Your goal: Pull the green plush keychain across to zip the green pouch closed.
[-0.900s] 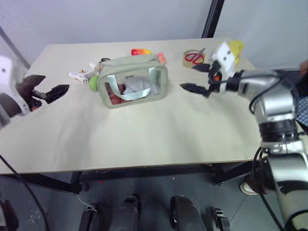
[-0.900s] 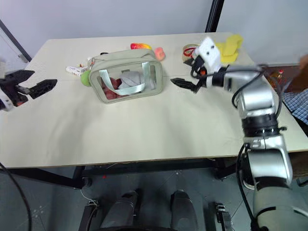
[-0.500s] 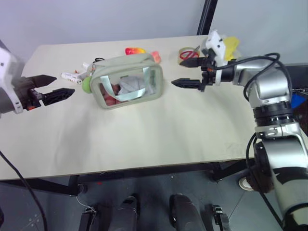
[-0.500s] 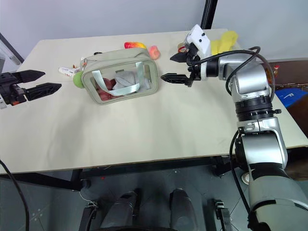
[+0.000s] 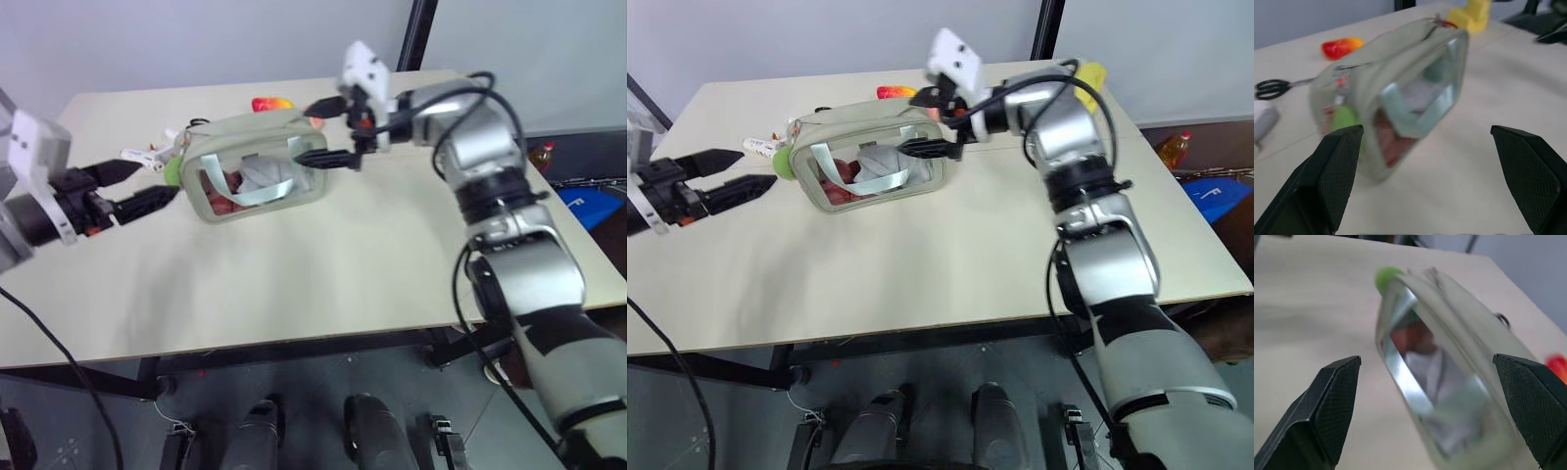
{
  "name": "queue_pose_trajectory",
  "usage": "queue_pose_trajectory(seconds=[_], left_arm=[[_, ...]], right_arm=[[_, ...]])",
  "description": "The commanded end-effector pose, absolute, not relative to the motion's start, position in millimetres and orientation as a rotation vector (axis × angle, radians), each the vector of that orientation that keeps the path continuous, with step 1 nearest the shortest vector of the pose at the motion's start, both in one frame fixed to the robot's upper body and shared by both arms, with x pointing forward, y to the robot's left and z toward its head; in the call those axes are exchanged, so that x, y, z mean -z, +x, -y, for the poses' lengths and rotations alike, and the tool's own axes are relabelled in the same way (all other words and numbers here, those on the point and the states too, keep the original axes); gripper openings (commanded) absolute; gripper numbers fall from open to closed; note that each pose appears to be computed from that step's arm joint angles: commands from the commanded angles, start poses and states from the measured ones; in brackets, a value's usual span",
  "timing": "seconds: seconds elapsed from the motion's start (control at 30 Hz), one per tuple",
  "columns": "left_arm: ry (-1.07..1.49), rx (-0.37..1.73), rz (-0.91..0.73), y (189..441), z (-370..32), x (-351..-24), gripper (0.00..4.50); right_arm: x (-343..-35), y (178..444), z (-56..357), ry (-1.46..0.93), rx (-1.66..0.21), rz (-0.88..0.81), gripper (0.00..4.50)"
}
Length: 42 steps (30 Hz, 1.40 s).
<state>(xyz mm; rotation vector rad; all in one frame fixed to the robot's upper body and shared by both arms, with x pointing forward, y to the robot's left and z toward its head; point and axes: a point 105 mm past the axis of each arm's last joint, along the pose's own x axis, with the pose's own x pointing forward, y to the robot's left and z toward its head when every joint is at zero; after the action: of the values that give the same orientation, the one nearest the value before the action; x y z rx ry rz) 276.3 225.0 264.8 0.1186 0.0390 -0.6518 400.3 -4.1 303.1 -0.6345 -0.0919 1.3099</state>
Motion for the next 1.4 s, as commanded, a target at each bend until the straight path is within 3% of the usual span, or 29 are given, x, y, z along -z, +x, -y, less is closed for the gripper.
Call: queue_pose_trajectory(seconds=[0.03, 0.2, 0.53, 0.63, 0.83, 1.07, 1.17, 1.4], left_arm=[[0.125, 0.599, 0.026, 268, -222, -276, 4.46], [0.091, 0.571, 0.053, 263, -215, -273, 4.46], [0.061, 0.409, 0.103, 254, -238, -275, 4.46], [0.080, 0.363, 0.086, 256, -251, -272, 4.46], [0.090, 0.458, 0.096, 276, -237, -278, 4.46], [0.100, 0.521, 0.096, 279, -224, -280, 4.46], [0.099, 0.535, 0.090, 275, -224, -279, 4.50], [0.096, 0.519, 0.094, 274, -228, -281, 4.50]], right_arm=[[-308, 403, -14, -0.725, -1.295, 0.135, 4.50], [-297, 411, -37, -0.797, -1.230, 0.143, 4.50], [-321, 424, -40, -0.733, -1.044, 0.238, 4.50], [-305, 435, -26, -0.769, -0.975, 0.186, 4.50], [-283, 442, -27, -0.903, -0.914, 0.130, 4.50], [-263, 441, -30, -0.989, -0.949, 0.054, 4.50], [-263, 441, -29, -0.994, -0.944, 0.052, 3.68], [-264, 446, -23, -0.993, -0.901, 0.053, 0.12]])
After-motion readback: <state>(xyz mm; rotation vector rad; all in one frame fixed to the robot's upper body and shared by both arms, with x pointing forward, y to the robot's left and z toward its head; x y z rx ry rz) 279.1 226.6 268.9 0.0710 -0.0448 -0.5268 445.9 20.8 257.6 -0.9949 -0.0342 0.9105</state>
